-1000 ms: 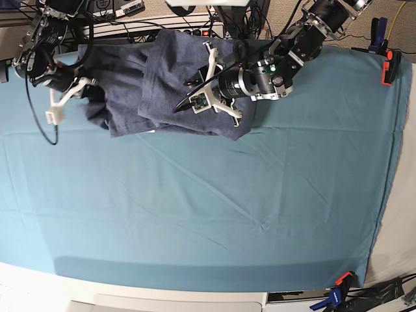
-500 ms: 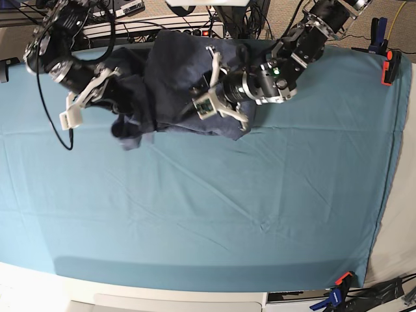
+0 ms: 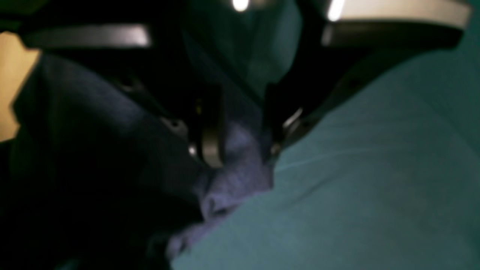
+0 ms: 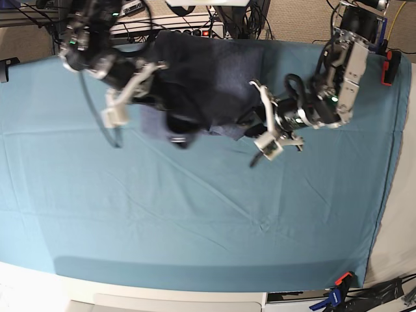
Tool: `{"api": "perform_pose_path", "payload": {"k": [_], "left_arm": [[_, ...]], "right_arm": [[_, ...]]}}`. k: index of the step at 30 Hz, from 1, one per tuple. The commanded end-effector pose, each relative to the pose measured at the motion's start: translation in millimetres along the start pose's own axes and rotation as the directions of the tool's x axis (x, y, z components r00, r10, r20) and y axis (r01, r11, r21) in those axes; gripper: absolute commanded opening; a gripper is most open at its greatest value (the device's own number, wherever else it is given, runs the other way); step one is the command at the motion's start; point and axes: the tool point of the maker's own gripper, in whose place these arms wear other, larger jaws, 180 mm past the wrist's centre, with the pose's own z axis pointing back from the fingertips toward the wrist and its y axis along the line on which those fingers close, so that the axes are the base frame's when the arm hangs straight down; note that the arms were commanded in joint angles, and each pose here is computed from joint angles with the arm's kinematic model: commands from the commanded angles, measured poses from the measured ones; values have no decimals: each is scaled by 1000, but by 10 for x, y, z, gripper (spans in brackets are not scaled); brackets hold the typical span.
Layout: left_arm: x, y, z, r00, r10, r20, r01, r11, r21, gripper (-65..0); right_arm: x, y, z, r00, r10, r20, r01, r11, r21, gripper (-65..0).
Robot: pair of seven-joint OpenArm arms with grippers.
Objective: Fold the T-shirt properly
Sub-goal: 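Grasp the folded bundle with both grippers and lift it, then flip the lifted bundle over with the right gripper, exposing the printed lettering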
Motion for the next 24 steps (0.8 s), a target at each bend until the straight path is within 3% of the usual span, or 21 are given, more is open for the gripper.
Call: {"api": "perform_pose_path", "payload": {"k": [1,8,24], "left_arm": [[177,42,75,998,-2,60,2,1000,0,-463],[301,152,229,992,23,122,-22,1000,-7,-463],[344,166,241,991,8,130,-7,1000,-5,-463]], "right_arm": [[142,34,-16,998,43,42,-43,999,0,-650],[87,78,-213,993,120,-24,-120,992,-38,-650],[-70,394,-590,984,163,-75,-164,986,1,-650]]}}
